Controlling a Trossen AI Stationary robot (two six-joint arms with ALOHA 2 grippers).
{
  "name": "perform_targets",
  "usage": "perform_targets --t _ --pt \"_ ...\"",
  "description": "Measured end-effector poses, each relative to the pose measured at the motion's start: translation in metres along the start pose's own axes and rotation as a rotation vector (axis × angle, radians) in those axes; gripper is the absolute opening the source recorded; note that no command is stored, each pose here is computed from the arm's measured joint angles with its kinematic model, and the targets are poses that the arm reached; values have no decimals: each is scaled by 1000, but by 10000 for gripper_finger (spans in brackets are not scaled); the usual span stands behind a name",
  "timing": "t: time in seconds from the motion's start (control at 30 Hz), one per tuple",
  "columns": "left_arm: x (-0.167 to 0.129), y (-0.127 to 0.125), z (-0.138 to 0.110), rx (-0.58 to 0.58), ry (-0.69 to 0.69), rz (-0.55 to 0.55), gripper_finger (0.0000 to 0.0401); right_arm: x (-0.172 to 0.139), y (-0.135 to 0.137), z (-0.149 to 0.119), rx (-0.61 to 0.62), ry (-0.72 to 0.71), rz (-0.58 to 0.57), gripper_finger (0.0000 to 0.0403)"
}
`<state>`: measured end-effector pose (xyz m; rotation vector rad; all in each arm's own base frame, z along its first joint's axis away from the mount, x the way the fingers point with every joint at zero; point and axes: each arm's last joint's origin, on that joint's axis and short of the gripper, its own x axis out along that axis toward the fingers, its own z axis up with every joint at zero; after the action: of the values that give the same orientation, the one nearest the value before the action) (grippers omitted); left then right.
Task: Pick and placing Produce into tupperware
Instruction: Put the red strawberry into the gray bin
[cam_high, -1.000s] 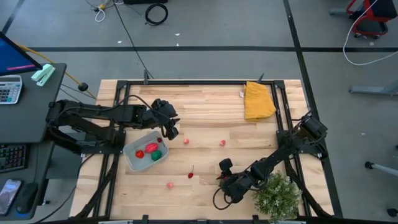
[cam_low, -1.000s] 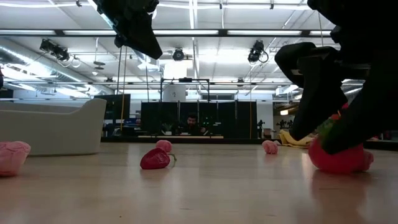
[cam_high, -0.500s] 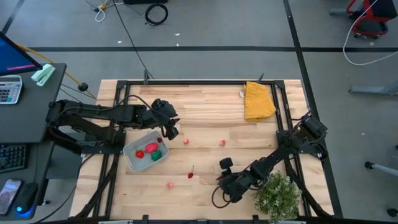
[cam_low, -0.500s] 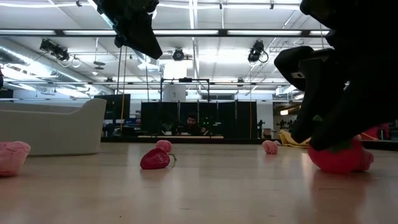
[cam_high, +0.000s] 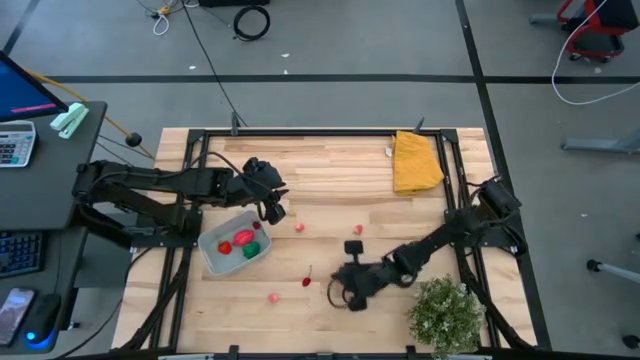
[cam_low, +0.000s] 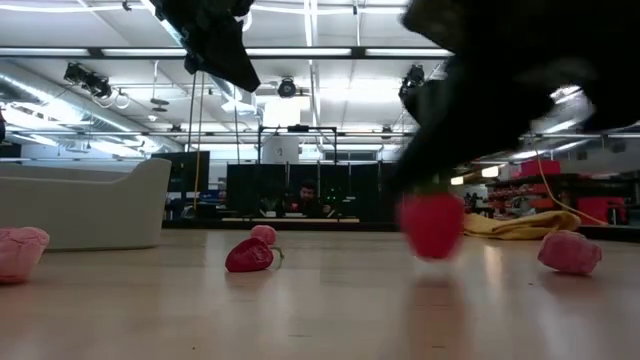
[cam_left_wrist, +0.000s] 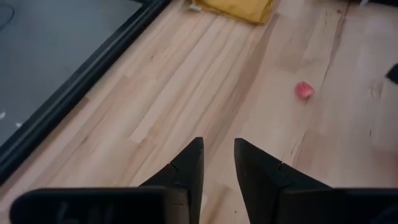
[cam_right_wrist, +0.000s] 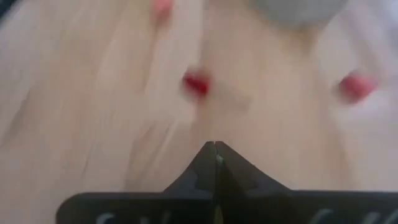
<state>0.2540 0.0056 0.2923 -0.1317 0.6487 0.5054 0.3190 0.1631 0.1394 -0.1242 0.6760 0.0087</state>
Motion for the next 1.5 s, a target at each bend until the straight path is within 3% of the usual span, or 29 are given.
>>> perform_targets --t 0.13,0.33,0.47,0.63,0.83,1.13,1.33,1.5 --pt "-10 2 10 29 -26 -6 83 11 -29 25 129 -184 -11 5" --pt "-42 8 47 70 -154 22 68 15 -80 61 359 -489 37 3" --pt "-66 11 73 73 -242 26 62 14 -97 83 382 -571 56 2" --pt "-88 15 94 48 -321 10 63 38 -86 117 306 -635 119 1" --pt "-94 17 99 38 -339 6 65 95 -70 144 184 -541 138 0" --pt "-89 20 83 54 -184 36 53 139 -87 176 156 -570 75 0" --pt "-89 20 78 7 -143 41 47 165 -116 162 165 -358 10 2" --pt "-90 19 78 9 -145 38 38 173 -141 156 231 -348 -23 5"
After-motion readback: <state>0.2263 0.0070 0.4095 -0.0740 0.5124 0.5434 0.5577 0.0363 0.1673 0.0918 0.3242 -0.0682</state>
